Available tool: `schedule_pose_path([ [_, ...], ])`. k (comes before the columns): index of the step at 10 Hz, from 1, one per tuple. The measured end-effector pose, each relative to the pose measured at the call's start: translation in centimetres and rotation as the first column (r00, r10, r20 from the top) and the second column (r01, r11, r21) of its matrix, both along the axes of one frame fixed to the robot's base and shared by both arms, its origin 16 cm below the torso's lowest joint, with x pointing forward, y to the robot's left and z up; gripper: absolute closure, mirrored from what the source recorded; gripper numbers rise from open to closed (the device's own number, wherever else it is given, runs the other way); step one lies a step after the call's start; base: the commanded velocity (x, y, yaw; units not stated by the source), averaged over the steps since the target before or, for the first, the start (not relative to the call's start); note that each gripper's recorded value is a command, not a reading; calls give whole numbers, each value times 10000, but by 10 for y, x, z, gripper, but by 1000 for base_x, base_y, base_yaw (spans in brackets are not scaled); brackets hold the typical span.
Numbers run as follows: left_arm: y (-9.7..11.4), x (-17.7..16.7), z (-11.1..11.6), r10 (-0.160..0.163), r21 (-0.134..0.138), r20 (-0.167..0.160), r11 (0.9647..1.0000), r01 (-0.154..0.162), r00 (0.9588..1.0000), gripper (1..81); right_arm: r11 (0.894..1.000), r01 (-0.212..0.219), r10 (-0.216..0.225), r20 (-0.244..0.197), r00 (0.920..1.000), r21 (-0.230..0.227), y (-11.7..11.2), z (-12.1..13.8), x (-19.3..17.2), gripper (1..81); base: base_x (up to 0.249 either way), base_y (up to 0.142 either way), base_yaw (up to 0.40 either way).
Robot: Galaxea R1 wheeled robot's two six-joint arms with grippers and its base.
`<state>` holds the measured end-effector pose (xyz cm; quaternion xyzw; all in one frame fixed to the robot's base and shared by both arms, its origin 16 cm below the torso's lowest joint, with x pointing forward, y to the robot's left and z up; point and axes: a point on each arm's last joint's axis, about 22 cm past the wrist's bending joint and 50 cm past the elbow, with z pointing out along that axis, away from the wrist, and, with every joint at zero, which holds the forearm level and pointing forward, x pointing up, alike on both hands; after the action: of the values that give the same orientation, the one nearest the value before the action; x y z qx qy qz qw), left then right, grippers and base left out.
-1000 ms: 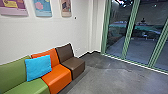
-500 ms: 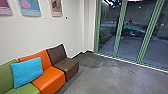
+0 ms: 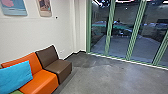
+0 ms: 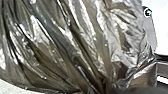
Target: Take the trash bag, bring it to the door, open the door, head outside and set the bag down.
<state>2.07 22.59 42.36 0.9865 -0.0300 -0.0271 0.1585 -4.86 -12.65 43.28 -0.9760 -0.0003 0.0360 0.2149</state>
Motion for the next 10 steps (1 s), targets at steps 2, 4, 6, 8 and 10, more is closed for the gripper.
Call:
schedule_pose_path([
  [2,0,0,0,2,4,7,10000,-2,10000,811,10000,-19,19,23,10000,6,0,0,1,10,0,0,-279],
  [4,0,-1,0,-5,-4,-8,10000,5,10000,811,10000,-27,27,26,10000,6,0,0,1,10,0,0,-279],
  [6,0,0,0,1,-2,-1,10000,-1,10000,811,10000,-27,27,26,10000,6,0,0,1,10,0,0,-279],
  [8,0,0,0,5,-2,3,10000,-5,10000,811,10000,-27,27,30,10000,6,0,0,1,10,0,0,-278],
  [10,-2,0,0,-2,-25,0,10000,2,10000,811,10000,-10,10,10,10000,6,0,0,0,10,0,0,-277],
])
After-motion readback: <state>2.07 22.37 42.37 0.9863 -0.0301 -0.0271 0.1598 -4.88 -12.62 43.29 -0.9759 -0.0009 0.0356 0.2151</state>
